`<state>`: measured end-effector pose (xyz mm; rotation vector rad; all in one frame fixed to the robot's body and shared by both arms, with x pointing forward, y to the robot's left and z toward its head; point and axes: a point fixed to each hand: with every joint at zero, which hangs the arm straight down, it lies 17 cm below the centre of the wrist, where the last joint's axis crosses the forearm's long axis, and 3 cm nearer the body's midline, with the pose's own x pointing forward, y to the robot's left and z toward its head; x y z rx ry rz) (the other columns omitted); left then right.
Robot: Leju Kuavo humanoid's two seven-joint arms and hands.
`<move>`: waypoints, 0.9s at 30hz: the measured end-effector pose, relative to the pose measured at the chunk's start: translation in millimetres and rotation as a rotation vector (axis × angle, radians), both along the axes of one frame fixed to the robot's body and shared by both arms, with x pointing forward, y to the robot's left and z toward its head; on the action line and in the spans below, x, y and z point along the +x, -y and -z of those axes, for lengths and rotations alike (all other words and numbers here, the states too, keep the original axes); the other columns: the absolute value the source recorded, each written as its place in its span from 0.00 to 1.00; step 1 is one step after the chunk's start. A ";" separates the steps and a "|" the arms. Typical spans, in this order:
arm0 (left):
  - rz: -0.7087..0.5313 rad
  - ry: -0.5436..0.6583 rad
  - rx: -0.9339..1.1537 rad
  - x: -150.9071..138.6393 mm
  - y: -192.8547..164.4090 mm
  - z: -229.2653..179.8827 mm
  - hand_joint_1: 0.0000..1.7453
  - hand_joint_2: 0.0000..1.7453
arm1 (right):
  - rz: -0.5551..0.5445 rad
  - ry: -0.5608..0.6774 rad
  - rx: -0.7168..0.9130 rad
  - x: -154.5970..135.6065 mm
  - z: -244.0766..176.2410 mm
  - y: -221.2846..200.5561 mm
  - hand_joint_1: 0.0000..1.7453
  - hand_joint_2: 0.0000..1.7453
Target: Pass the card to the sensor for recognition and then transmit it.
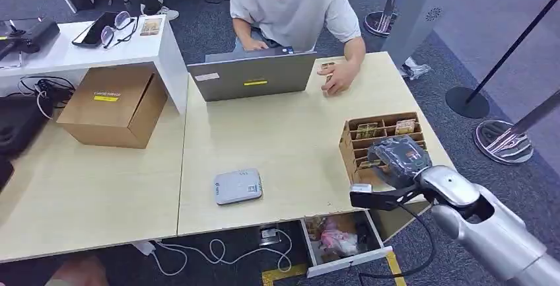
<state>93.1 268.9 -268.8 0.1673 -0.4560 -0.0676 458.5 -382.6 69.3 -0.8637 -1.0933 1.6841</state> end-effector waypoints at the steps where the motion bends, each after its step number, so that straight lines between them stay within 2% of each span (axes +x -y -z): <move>1: 0.000 0.000 0.000 0.0 0.0 0.0 0.00 0.00 | 0.000 0.000 0.000 -0.1 0.1 -0.1 0.45 1.00; 2: 0.000 0.000 0.000 0.0 0.0 0.0 0.00 0.00 | 0.000 0.000 0.000 -0.1 0.1 -0.1 0.29 1.00; 6: 0.000 0.000 -0.001 0.0 0.5 0.0 0.00 0.00 | -0.001 -0.001 -0.001 -0.3 0.6 -0.4 0.26 1.00; 8: 0.000 0.000 -0.001 0.0 0.8 0.0 0.00 0.00 | -0.002 -0.002 -0.001 -0.6 1.0 -0.6 0.20 1.00; 9: 0.000 0.000 -0.001 0.1 0.8 0.0 0.00 0.00 | -0.002 -0.003 -0.001 -0.7 1.2 -0.8 0.20 1.00; 11: 0.000 0.000 -0.001 0.1 0.8 0.0 0.00 0.00 | -0.002 -0.004 -0.002 -0.9 1.6 -0.9 0.27 1.00; 27: 0.000 0.002 -0.006 2.1 4.7 -0.4 0.00 0.00 | -0.005 -0.021 -0.013 -4.1 8.9 -1.9 0.27 1.00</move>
